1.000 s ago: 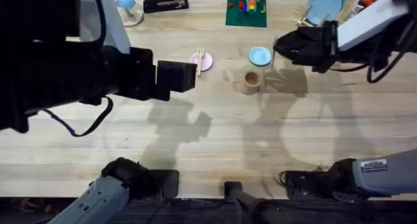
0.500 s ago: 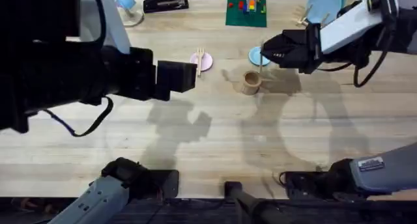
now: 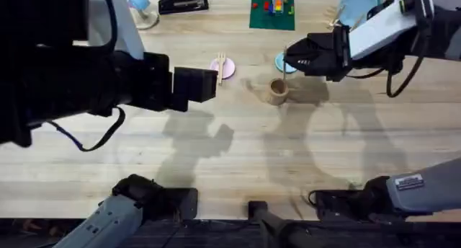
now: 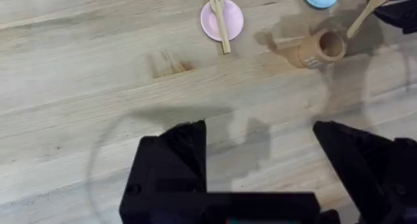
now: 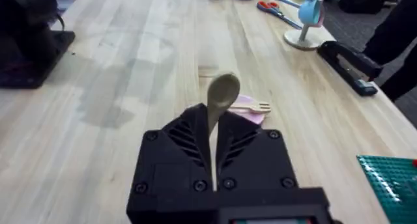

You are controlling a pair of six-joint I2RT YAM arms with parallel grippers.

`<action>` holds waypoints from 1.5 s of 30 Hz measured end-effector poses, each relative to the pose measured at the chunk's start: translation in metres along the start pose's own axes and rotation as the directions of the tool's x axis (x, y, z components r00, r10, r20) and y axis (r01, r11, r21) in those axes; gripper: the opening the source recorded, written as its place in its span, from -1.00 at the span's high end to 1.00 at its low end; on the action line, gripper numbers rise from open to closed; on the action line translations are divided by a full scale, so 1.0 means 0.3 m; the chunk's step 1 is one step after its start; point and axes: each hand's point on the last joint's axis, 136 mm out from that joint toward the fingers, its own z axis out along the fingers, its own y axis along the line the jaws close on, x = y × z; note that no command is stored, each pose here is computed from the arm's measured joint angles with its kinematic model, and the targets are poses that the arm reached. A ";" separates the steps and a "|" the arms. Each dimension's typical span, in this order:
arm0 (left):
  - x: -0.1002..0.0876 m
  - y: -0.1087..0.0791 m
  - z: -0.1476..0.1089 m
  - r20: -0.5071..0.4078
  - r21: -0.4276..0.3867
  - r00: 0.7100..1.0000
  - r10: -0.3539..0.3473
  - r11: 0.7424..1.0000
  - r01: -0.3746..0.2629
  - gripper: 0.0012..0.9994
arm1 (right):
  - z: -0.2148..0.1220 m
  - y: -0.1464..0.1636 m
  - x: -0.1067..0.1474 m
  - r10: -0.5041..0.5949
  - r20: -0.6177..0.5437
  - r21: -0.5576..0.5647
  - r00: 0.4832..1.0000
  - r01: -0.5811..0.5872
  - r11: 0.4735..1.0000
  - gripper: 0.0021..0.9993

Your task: Pick up a utensil and set it on the pink plate, then put the other utensil in the container.

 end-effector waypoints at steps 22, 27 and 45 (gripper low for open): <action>0.000 0.000 0.000 0.000 0.000 1.000 0.000 1.000 0.000 -0.99 | 0.017 -0.004 0.174 0.149 -0.001 -0.014 0.989 -0.149 0.989 0.94; 0.000 0.000 0.000 0.000 0.000 1.000 0.000 1.000 0.000 -0.99 | 0.023 0.001 0.192 0.168 -0.002 -0.020 0.986 -0.168 0.986 0.89; 0.000 0.000 0.000 0.000 0.000 1.000 0.000 1.000 0.000 -0.99 | 0.023 -0.002 0.192 0.171 -0.001 -0.019 0.985 -0.171 0.985 0.06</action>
